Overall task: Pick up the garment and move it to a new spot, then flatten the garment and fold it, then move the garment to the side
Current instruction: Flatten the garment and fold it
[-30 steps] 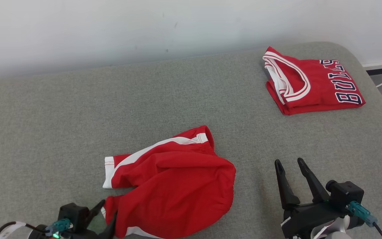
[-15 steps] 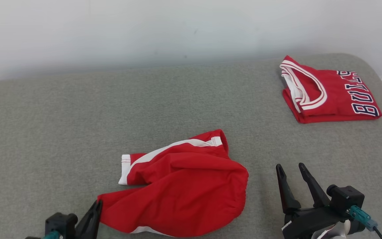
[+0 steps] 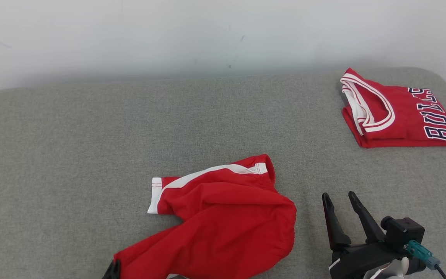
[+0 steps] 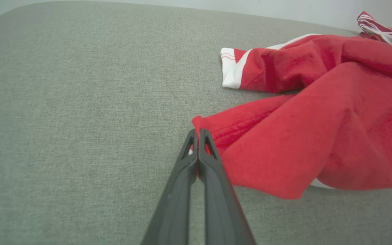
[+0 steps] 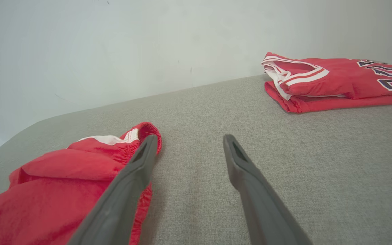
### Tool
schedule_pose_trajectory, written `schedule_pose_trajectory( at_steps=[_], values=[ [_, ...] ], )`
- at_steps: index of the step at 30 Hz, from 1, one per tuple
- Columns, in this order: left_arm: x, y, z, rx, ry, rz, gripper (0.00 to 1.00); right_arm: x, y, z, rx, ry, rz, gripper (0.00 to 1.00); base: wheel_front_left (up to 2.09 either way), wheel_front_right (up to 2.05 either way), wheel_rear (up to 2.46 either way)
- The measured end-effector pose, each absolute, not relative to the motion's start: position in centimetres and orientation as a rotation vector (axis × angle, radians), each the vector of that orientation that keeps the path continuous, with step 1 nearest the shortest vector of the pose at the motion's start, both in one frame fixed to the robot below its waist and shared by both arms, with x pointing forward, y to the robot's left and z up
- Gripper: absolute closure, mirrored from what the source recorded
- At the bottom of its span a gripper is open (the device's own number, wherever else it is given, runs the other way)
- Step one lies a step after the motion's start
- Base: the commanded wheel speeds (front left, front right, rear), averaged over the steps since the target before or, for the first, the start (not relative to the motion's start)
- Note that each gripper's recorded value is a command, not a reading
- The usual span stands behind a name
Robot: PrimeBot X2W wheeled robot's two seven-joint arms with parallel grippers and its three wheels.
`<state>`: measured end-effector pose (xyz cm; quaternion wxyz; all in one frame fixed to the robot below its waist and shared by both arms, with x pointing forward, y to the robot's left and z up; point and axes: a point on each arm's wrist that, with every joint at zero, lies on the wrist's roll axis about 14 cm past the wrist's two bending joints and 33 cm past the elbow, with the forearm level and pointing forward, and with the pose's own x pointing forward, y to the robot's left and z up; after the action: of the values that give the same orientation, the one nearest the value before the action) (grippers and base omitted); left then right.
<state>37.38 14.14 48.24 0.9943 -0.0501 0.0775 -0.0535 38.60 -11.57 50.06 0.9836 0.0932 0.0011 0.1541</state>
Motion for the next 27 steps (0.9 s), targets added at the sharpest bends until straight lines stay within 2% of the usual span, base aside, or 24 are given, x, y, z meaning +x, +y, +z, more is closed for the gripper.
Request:
schedule_pose_trajectory(
  at_steps=[4, 5, 6, 18, 27],
  values=[
    [36.8, 13.8, 47.3, -0.127, 0.181, -0.099, 1.00, 38.7, -11.6, 50.0, 0.187, 0.004, 0.309, 0.00, 0.00, 0.00, 0.00],
    [36.8, 13.8, 47.1, -0.133, 0.184, -0.097, 0.65, 38.7, -11.6, 50.0, 0.186, 0.004, 0.309, 0.00, 0.00, 0.00, 0.00],
    [36.7, 13.8, 47.2, -0.134, 0.174, -0.094, 0.00, 38.7, -11.6, 50.0, 0.185, 0.004, 0.310, 0.00, 0.00, 0.00, 0.00],
    [37.2, 16.7, 52.8, -0.115, -0.102, -0.014, 0.00, 38.8, -10.4, 50.3, 0.170, 0.020, 0.362, 0.00, 0.00, 0.00, 0.00],
    [36.2, 19.7, 54.1, -0.094, -0.154, 0.085, 0.00, 37.4, -8.2, 47.1, 0.199, 0.209, 0.434, 0.00, 0.00, 0.00, 0.00]
  ],
)
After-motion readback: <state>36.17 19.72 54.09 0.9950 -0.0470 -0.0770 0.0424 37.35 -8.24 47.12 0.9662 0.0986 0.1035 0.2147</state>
